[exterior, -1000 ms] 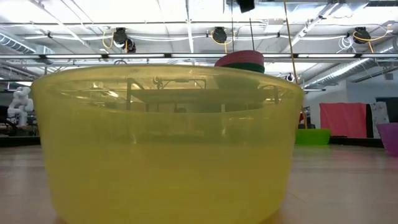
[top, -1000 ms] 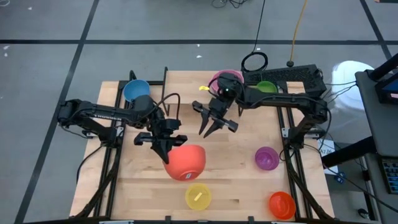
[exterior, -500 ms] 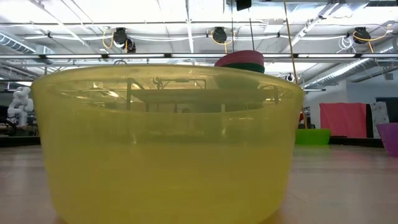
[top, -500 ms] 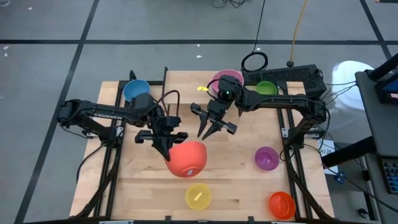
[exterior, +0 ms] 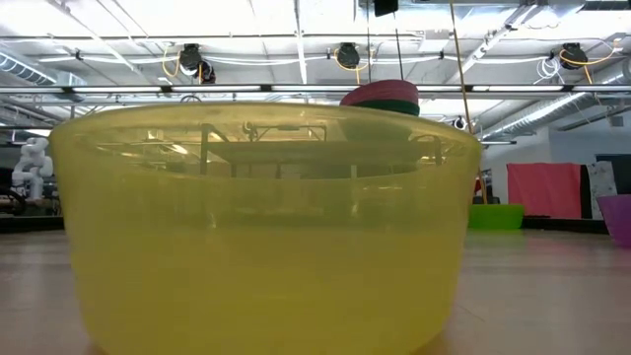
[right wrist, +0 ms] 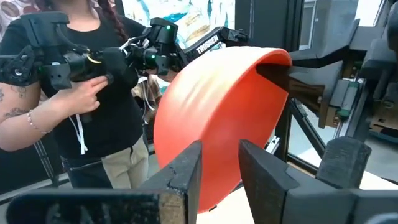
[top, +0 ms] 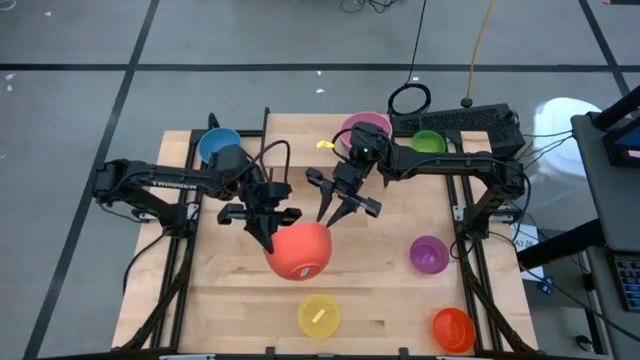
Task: Place and stack bowls onto a shelf
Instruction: Stack the left orange bowl on top of the pink bowl on the shelf
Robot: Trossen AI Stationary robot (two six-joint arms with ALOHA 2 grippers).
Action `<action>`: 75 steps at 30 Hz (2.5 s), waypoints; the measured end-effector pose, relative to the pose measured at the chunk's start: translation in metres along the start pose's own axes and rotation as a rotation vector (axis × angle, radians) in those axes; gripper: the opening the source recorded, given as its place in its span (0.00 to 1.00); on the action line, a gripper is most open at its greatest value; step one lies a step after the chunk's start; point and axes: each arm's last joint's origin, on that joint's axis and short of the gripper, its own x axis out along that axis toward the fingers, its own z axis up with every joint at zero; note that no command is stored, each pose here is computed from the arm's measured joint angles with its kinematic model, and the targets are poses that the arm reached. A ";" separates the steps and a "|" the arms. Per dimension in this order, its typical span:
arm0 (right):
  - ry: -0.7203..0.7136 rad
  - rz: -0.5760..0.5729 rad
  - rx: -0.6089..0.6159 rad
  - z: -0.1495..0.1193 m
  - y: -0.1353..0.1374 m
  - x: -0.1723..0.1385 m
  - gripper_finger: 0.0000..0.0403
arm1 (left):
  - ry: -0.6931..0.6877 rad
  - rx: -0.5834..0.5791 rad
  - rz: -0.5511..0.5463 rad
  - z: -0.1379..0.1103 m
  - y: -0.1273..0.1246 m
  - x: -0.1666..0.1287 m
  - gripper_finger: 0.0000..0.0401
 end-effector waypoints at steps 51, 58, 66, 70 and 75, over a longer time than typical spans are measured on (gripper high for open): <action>0.007 0.098 -0.073 -0.003 0.008 0.017 0.03 | 0.000 0.131 0.029 0.004 0.003 -0.018 0.01; 0.008 0.103 -0.121 -0.005 0.007 0.017 0.01 | -0.014 0.132 0.038 0.005 0.003 -0.020 0.02; 0.006 0.110 -0.140 -0.005 0.007 0.016 0.00 | -0.069 0.124 0.051 0.009 -0.001 -0.021 0.16; 0.006 0.108 -0.141 -0.005 0.006 0.013 0.00 | -0.093 0.094 0.060 0.010 -0.004 -0.022 0.17; 0.003 0.109 -0.149 -0.004 0.004 0.009 0.00 | -0.126 0.076 0.069 0.012 -0.011 -0.023 0.18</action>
